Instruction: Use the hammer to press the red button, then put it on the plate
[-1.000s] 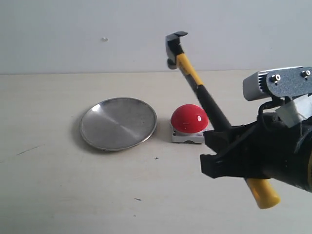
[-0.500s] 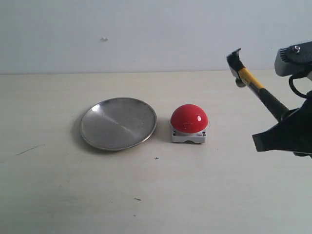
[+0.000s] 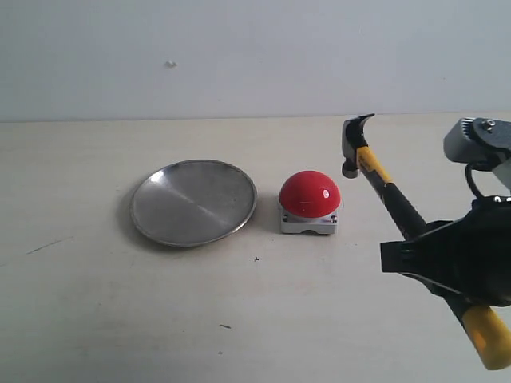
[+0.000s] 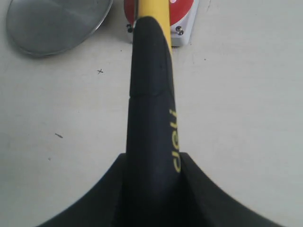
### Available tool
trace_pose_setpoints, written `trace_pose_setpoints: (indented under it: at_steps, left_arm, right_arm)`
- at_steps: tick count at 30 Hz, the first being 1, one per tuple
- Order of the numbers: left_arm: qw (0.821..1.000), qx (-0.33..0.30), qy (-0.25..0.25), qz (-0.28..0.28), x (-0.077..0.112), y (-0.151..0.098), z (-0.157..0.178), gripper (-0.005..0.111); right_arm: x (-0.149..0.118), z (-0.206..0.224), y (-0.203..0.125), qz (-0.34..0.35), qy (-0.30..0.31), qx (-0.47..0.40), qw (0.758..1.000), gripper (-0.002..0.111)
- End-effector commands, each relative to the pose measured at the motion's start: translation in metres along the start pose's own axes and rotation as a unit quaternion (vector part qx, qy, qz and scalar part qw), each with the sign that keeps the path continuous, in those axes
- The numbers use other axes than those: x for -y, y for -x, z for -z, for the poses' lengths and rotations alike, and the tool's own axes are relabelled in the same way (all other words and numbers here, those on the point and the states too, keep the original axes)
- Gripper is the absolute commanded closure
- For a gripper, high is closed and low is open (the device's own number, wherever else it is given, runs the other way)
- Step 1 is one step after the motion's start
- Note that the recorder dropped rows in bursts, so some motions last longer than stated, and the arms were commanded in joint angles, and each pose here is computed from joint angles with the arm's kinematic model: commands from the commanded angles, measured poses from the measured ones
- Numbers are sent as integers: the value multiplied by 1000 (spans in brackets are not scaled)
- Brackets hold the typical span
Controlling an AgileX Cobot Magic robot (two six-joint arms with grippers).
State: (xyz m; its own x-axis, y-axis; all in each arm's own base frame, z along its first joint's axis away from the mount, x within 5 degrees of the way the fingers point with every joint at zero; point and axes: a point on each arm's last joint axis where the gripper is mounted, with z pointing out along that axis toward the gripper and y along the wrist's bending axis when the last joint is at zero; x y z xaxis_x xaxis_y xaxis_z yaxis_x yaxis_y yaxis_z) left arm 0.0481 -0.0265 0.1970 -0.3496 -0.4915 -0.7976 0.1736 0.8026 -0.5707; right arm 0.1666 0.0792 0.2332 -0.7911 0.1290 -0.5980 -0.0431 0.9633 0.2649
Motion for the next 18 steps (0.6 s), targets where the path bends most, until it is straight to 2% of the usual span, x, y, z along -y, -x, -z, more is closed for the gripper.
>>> trace_pose_setpoints:
  at_steps: [1,12,18]
  left_arm:
    - [1000,3,-2,2,0,0,0,104]
    - [1000,3,-2,2,0,0,0,104]
    - [1000,3,-2,2,0,0,0,104]
  right_arm:
    - [-10,-13,13,24,39,52,998,108]
    - [-27,-38,42,55,39,58,996,108]
    - [-39,-26,59,62,92,135,985,108]
